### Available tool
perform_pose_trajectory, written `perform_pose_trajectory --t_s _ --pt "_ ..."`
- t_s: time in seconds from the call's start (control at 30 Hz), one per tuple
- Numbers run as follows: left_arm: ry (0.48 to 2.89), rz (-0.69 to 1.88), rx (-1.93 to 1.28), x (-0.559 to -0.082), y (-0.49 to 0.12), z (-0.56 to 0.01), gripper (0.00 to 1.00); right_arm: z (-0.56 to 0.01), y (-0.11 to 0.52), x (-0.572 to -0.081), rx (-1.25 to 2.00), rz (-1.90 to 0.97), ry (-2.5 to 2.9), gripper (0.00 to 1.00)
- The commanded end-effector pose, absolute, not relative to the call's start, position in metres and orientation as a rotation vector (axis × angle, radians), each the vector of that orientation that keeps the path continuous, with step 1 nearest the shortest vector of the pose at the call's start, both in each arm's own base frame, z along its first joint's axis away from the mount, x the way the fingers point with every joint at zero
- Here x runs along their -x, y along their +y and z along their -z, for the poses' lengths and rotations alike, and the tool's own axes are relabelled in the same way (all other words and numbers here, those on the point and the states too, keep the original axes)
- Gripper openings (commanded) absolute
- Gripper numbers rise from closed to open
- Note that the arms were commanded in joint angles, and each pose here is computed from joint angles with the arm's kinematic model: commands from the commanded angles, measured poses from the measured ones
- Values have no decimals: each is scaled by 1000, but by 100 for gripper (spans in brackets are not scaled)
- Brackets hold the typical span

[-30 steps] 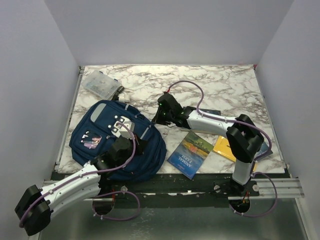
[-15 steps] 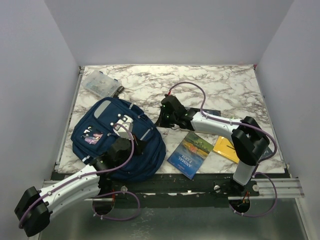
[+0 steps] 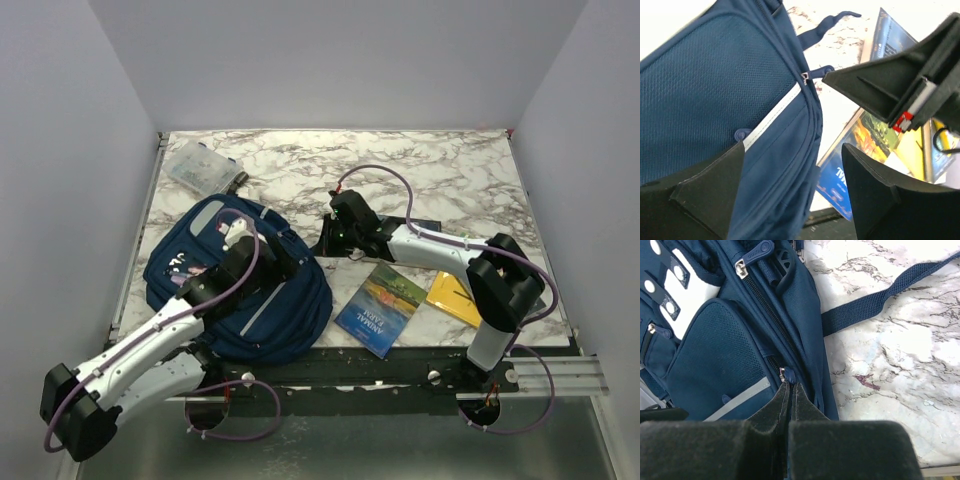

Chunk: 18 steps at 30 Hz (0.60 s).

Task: Pack the student bag
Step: Unzip the student bag at the center of the board.

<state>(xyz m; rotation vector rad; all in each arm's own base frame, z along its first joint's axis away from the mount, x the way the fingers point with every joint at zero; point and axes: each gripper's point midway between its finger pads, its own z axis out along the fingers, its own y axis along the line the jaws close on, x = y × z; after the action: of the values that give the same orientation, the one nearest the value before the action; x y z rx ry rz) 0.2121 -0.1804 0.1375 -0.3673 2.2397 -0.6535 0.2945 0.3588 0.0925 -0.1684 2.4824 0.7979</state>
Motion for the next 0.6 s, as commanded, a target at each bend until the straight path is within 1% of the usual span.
perform_pose_trajectory --t_s 0.0,0.07,0.13,0.17,0.33,0.47,0.57 --pt "2482 617 718 -199 -172 -125 79 -104 358 -293 221 -840 2442 0" --pt "2527 640 779 -208 -180 -129 78 -104 360 -291 231 -873 2433 0" --pt "2547 590 844 -220 -182 -133 72 -104 364 -289 244 -898 2433 0" --pt "2571 517 882 -224 -179 -130 70 -103 366 -287 255 -916 2436 0" --pt "2663 127 1039 -241 -166 -130 68 -112 374 -276 331 -1020 2404 0" --pt "2705 -126 1122 -251 -161 -120 68 -113 373 -276 346 -1021 2385 0" --pt "2723 -162 1148 -259 -168 -112 68 -111 370 -276 350 -998 2395 0"
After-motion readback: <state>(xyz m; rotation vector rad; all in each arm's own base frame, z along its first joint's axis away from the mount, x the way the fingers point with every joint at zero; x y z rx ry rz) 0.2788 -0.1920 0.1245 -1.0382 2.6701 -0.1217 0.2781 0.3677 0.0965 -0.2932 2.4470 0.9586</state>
